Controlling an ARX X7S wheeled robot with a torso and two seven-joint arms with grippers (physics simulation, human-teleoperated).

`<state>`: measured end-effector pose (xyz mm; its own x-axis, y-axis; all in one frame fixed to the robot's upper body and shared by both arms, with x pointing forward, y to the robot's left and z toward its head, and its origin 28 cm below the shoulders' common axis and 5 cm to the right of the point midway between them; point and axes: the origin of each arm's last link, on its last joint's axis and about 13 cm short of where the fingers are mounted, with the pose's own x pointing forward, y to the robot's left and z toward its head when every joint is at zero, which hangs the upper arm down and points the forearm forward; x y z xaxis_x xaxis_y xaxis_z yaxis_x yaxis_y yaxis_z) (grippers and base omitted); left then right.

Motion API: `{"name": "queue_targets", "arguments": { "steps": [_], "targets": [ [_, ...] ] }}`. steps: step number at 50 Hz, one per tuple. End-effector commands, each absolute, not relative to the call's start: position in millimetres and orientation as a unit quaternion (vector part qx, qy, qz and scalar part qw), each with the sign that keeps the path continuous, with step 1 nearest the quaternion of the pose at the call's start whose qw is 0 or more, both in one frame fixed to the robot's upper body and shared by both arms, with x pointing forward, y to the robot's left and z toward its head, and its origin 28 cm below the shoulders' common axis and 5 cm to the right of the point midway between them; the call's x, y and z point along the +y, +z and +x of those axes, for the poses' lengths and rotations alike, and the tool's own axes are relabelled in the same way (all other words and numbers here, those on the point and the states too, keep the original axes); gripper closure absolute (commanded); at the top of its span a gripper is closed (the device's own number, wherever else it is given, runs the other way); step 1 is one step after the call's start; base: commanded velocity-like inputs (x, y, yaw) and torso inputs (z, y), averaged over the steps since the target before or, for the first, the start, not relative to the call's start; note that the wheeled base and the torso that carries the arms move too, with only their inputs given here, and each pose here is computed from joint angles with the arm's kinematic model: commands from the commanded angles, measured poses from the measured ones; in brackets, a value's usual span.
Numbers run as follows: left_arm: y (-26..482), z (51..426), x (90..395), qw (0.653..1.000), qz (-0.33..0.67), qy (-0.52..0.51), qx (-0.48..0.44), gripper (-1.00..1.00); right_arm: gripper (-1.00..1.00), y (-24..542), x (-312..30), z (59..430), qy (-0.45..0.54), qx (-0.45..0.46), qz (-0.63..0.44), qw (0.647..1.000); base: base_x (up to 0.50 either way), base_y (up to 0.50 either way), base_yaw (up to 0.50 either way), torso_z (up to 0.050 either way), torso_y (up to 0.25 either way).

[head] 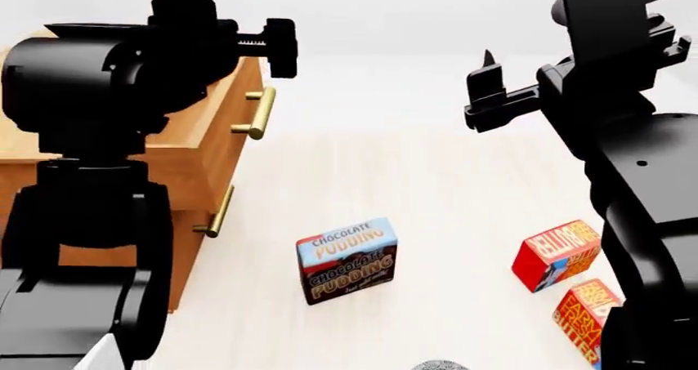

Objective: Put the bowl in the top drawer of the cabinet.

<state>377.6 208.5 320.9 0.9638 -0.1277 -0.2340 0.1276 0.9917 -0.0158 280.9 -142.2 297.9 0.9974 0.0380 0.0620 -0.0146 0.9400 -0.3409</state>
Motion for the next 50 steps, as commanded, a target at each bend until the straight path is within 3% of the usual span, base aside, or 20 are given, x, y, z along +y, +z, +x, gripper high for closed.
{"name": "queue_targets", "arguments": {
  "steps": [1,18,50],
  "targets": [
    [314.0,391.5,207.6,0.987,-0.002,-0.052,0.149,-1.00,-1.00,287.4,-142.9,284.7,0.015,-0.019,-0.183,0.983,0.00,0.00,0.00,0.000,0.000],
    [323.3,398.9,214.9,0.987,-0.011,-0.025,0.156,-1.00,-1.00,279.5,-146.8,287.4,0.008,-0.010,-0.191,0.982,0.00,0.00,0.00,0.000,0.000],
    [286.5,419.9,213.0,0.975,-0.028,-0.002,0.221,-1.00,-1.00,259.1,-158.5,293.4,-0.008,0.009,-0.202,0.979,0.00,0.00,0.00,0.000,0.000]
  ]
}}
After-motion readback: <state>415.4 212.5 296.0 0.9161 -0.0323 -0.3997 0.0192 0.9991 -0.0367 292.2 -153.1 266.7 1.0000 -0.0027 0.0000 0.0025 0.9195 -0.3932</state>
